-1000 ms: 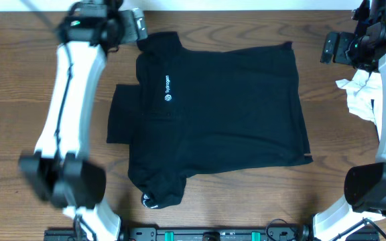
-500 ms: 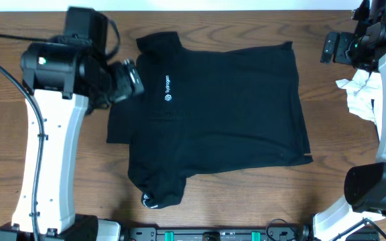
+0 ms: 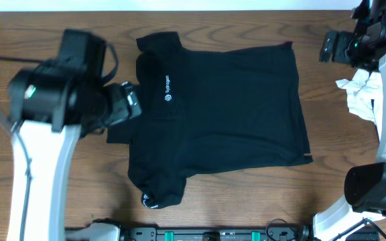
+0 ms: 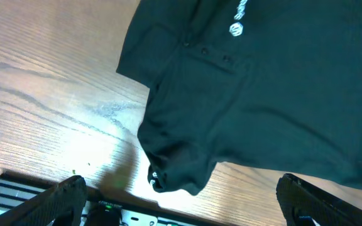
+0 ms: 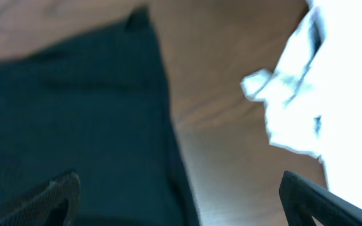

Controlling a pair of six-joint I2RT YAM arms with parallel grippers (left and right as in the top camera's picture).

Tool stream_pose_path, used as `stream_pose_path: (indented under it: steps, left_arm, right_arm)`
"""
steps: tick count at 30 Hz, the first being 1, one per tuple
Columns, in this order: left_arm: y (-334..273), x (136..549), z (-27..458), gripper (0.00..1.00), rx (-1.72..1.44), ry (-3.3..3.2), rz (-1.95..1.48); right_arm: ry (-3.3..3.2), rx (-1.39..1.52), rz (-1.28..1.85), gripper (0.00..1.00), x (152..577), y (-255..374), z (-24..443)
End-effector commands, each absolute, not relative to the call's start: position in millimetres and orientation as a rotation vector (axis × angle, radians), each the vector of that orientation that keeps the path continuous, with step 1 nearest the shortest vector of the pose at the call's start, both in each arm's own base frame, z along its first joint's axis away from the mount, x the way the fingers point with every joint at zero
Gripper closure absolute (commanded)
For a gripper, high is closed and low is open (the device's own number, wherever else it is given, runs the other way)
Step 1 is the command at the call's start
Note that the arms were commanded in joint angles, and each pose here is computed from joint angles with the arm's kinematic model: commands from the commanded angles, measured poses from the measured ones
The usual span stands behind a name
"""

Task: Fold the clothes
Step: 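Move both grippers to the lower hem corners of the shirt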

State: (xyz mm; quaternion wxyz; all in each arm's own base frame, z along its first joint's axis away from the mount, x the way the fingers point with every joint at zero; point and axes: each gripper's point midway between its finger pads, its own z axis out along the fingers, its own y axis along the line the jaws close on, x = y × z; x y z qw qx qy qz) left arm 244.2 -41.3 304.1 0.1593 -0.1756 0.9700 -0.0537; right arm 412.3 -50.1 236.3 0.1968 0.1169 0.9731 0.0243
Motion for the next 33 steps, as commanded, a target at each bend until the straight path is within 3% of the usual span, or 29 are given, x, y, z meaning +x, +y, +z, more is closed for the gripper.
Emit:
stream_pose_path:
  steps: [1, 5, 7, 18, 33]
  left_arm:
    - [-36.1, 218.2, 305.0, 0.02, -0.491, 2.781, -0.140]
    - [-33.5, 203.8, 289.3, 0.02, -0.547, 2.792, -0.139]
    - [-33.1, 201.4, 275.3, 0.02, -0.550, 2.806, -0.132]
    - [-31.6, 192.8, 193.9, 0.02, -0.581, 2.955, -0.051]
    - [-29.9, 199.7, 166.8, 0.02, -0.665, 2.935, -0.032]
  right_arm:
    - [2.789, 0.342, 0.190, 0.05, 398.7, -33.7, 229.8]
    - [2.942, 0.402, 0.135, 0.29, 364.0, -36.5, 211.9]
    - [3.029, 0.524, 0.061, 0.32, 340.9, -42.8, 199.7]
    - [3.205, 0.818, -0.013, 0.30, 263.3, -36.3, 109.6]
    - [3.127, 0.806, 0.099, 0.30, 219.3, -16.6, 18.7]
